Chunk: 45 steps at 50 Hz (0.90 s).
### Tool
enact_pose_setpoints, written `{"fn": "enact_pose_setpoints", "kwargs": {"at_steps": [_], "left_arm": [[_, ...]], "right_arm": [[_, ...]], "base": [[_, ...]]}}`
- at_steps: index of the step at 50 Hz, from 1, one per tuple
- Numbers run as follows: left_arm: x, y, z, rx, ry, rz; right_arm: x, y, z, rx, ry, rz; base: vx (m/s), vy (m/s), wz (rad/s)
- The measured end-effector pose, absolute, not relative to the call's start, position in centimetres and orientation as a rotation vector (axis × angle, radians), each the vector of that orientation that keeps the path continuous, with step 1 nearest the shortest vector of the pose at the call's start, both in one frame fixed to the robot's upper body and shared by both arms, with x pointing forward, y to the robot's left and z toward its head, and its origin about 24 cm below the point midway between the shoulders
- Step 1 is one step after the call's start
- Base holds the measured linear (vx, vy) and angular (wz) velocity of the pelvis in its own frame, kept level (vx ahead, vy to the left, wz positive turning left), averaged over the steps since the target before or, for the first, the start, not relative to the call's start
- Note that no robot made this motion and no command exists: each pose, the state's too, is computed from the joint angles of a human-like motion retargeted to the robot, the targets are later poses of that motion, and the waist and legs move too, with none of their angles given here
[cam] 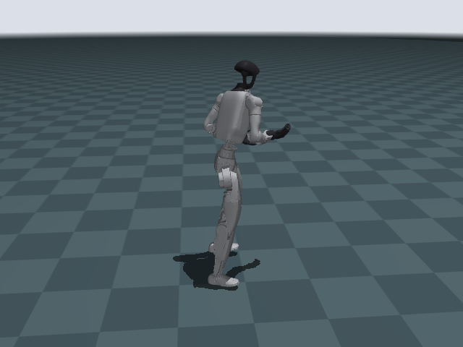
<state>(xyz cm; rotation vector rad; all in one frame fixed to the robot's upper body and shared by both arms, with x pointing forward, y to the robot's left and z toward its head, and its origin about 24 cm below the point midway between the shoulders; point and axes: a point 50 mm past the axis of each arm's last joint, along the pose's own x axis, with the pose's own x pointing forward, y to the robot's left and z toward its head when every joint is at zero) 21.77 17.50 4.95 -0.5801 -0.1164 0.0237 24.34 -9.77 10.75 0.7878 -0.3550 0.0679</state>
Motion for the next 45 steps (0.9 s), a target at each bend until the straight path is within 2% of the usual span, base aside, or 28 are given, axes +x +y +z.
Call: {"fn": "enact_pose_setpoints", "kwargs": {"at_steps": [3, 6, 9, 13, 14, 18, 23, 30, 34, 38, 40, 43, 45], "left_arm": [[20.6, 21.0, 6.9, -0.317, -0.254, 0.24], [20.9, 21.3, 8.0, -0.102, -0.351, 0.34], [22.5, 19.7, 9.0, 0.115, -0.427, 0.28], [24.0, 18.1, 10.6, 0.431, -0.556, 0.132], [24.0, 17.9, 11.0, 0.458, -0.58, 0.104], [23.2, 17.6, 12.0, 0.483, -0.611, 0.007], [22.6, 18.1, 11.9, 0.626, -0.541, -0.072], [20.8, 18.9, 11.4, 0.479, -0.539, 0.102], [18.8, 20.1, 8.6, 0.34, -0.37, 0.267], [16.3, 21.7, 5.2, 0.32, -0.179, 0.375], [15.1, 22.9, 3.8, 0.366, -0.1, 0.407], [14.2, 24.7, 2.0, 0.443, 0.02, 0.439], [14.8, 24.7, 1.4, 0.395, 0.068, 0.39]], "right_arm": [[25.3, -8.0, 11.0, 0.733, -0.361, 0.117], [25.5, -7.6, 11.7, 0.693, -0.433, 0.086], [25.3, -7.7, 11.9, 0.608, -0.519, -0.012], [25.0, -7.0, 11.5, 0.253, -0.64, -0.016], [24.7, -6.8, 11.5, 0.25, -0.644, -0.005], [23.7, -6.5, 12.1, 0.457, -0.588, 0.039], [24.0, -5.0, 11.6, 0.398, -0.417, 0.325], [23.5, -6.4, 13.8, 0.475, -0.549, 0.015], [23.5, -6.8, 14.3, 0.435, -0.584, -0.129], [22.7, -7.6, 16.5, 0.424, -0.699, -0.183], [22.1, -8.5, 18.5, 0.257, -0.875, -0.148], [21.9, -11.3, 22.0, -0.283, -1.188, -0.198], [22.1, -14.4, 23.5, -0.411, -1.09, -0.028]], "base": [[0.05, 0.22, -1.84], [-0.01, 0.14, -0.26], [-0.03, 0.05, 0.63], [-0.01, 0.0, 0.28], [0.01, -0.07, 0.08], [0.0, -0.13, 0.05], [-0.04, -0.2, -0.12], [-0.04, -0.31, -0.23], [0.0, -0.45, -0.82], [0.09, -0.62, -0.89], [0.18, -0.69, -0.55], [0.25, -0.68, -0.22], [0.31, -0.68, -0.02]]}}
